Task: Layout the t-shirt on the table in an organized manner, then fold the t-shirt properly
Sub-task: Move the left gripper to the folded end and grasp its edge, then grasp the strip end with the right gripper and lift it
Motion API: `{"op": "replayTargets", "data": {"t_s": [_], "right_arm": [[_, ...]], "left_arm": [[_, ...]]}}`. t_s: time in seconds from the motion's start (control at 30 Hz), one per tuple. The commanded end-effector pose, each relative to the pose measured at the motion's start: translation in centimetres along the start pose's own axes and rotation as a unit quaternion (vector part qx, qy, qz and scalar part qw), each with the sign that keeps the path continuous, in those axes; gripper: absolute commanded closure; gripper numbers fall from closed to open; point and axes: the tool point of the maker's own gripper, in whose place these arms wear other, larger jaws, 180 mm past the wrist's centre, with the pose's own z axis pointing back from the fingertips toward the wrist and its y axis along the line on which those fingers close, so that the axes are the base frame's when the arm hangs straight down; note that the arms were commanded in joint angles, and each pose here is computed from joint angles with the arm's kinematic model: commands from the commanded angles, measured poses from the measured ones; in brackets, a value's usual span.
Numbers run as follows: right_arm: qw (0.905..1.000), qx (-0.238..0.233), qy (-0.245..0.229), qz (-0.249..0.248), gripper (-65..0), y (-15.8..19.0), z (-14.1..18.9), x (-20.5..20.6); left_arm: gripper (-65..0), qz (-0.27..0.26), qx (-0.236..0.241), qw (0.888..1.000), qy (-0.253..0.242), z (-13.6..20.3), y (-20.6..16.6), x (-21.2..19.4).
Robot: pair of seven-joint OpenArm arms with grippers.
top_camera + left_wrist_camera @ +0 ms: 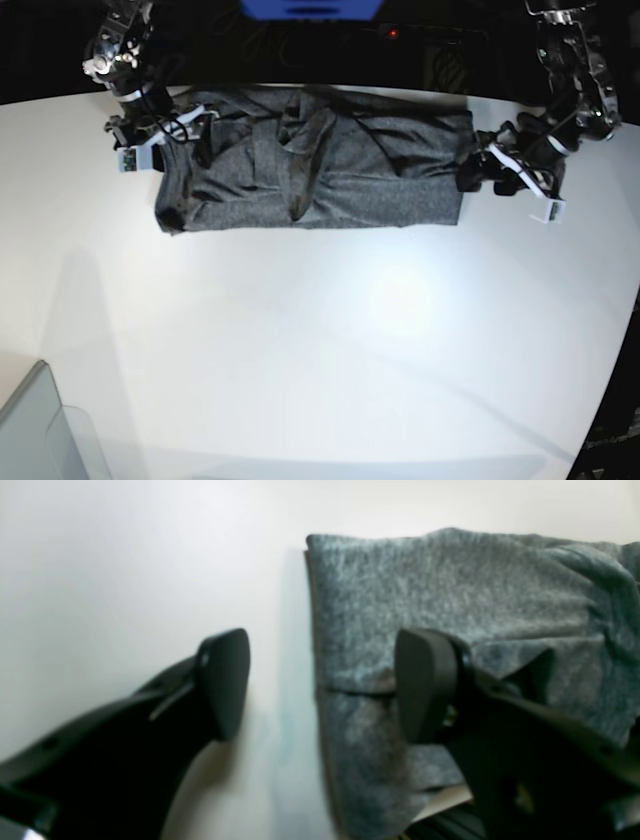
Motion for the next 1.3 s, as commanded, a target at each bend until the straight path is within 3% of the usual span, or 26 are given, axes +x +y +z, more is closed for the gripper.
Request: {"op": "replayTargets", "data": {"t_s": [0.0,0.6,0.7,1.03,1.27], "right_arm": [[0.9997,0.006,-0.024,-0.005,-46.2,0.0,0.3,1.1],[0.997,0.07,-0.033,0.003,-45.5,4.5,-1.2,2.0],[0.9967,0.073,-0.034,0.005,-39.0,4.8,-1.3,2.1],[0.9935,0.108,-0.034,0.014,-0.8,7.3,-1.9,2.3],[0.9924,0.108,-0.054,0.022,0.0,7.4,-2.0,4.0]], "left_arm": [[-43.6,-0.009,0.003,1.0,-0.023,0.7,0.4,1.5],[-43.6,-0.002,0.028,0.999,-0.017,2.2,2.3,0.7],[-43.6,0.002,0.04,0.999,-0.021,2.8,3.1,0.8],[-43.6,0.019,0.074,0.997,-0.029,4.7,5.2,0.4],[-43.6,0.026,0.081,0.996,-0.017,5.3,5.6,-0.8]]}}
